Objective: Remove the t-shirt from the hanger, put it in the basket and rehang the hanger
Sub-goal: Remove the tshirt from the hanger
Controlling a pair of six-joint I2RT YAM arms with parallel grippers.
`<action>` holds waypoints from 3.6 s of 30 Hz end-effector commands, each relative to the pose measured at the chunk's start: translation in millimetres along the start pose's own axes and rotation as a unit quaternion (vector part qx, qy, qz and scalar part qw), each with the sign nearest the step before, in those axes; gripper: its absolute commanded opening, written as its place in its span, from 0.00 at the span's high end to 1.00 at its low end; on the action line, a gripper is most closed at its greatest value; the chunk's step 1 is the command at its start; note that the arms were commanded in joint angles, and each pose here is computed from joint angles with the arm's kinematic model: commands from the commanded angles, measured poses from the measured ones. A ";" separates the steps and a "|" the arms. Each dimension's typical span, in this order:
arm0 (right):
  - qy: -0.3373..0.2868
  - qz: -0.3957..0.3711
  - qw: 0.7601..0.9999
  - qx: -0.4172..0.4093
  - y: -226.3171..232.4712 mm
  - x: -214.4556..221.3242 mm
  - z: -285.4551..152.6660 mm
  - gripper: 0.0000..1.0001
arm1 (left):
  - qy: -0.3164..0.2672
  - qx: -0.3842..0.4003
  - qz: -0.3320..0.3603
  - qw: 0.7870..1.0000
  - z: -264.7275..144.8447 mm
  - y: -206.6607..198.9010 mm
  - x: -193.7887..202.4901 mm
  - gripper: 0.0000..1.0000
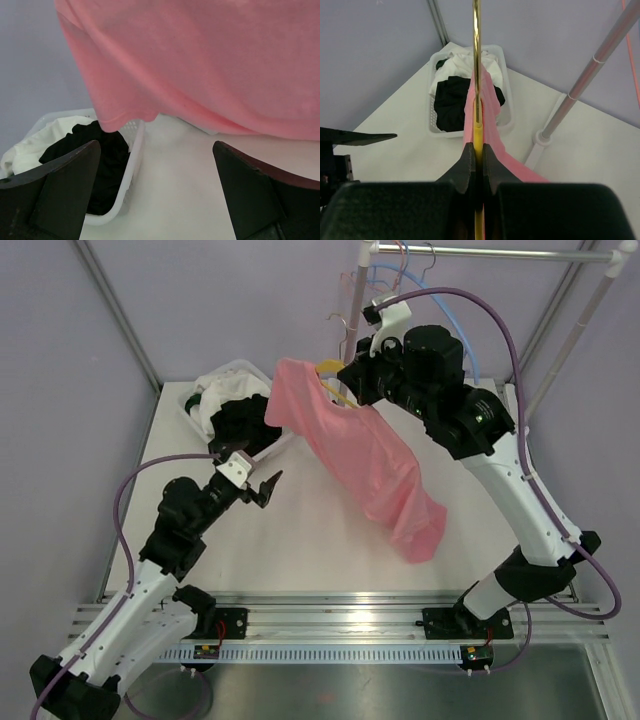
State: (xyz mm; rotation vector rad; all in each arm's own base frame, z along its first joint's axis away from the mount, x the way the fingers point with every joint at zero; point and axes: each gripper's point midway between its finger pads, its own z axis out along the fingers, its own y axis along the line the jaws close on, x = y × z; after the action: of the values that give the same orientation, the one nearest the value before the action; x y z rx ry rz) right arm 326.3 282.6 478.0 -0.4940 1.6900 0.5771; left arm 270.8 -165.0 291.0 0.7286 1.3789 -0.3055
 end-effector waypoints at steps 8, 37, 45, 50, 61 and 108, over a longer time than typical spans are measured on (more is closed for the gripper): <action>-0.035 -0.024 0.999 0.027 20.0 -25.4 28.9 1.00 | -0.120 -0.001 0.043 0.992 -22.2 -5.2 -40.9 0.01; -0.100 0.034 0.993 -0.046 74.8 69.0 37.5 1.00 | -0.125 0.143 0.080 0.979 -6.4 -75.7 -16.9 0.01; -0.115 0.034 0.990 -0.080 94.5 77.9 44.6 1.00 | -0.154 0.121 0.094 0.976 -17.2 -74.9 -24.9 0.02; -0.104 0.031 0.991 -0.074 96.4 82.8 52.5 1.00 | -0.167 0.117 0.099 0.974 -22.8 -74.7 -28.8 0.03; -0.104 0.030 0.991 -0.082 111.0 87.1 62.9 1.00 | -0.169 0.121 0.102 0.973 -22.5 -79.4 -29.5 0.05; -0.137 -0.076 0.986 -0.050 122.7 102.5 81.2 1.00 | -0.085 0.030 -0.037 0.995 -9.2 -28.1 -57.2 1.00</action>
State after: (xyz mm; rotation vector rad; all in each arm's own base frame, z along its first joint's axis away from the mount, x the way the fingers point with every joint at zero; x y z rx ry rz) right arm 292.9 430.6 339.6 -0.6588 1.4705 0.5855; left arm 226.7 -206.4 299.3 0.8220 1.2218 -0.4605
